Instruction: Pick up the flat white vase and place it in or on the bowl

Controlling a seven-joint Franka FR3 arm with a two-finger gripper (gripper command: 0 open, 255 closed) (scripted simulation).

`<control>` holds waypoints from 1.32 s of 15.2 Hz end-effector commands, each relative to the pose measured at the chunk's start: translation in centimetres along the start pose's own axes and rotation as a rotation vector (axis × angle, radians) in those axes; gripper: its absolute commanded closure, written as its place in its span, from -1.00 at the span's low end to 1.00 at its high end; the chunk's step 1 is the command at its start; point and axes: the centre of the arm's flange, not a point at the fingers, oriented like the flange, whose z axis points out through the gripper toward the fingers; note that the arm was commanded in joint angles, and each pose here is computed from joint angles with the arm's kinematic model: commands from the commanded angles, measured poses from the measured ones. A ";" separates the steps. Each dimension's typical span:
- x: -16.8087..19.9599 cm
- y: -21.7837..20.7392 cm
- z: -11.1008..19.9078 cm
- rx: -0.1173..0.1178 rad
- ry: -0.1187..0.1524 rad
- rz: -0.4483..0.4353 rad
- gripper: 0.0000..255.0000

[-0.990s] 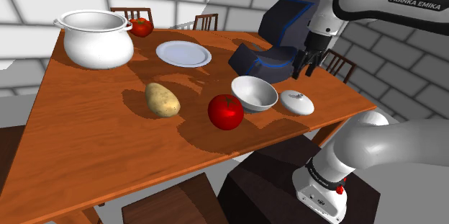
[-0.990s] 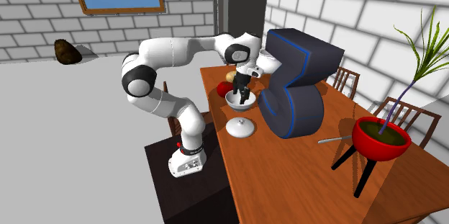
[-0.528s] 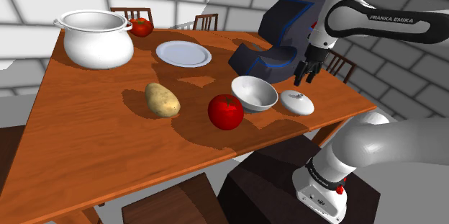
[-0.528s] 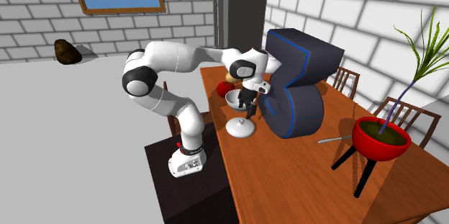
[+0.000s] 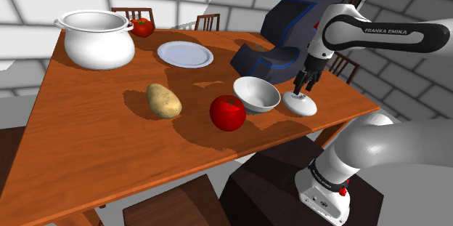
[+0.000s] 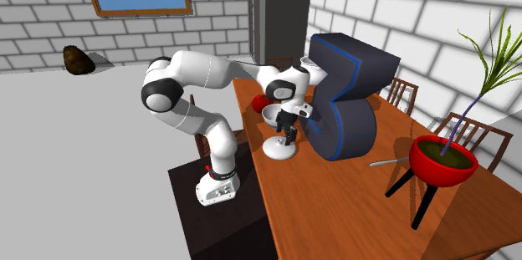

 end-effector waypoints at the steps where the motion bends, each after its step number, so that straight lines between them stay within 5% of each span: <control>1: -0.1 0.0 0.2 0.000 0.000 0.000 -1.00; 6: -0.1 0.0 0.2 0.000 0.000 0.000 -1.00; 7: -0.1 0.0 0.2 0.000 0.000 0.000 1.00; 20: -0.4 -0.1 -1.9 0.000 0.000 0.000 1.00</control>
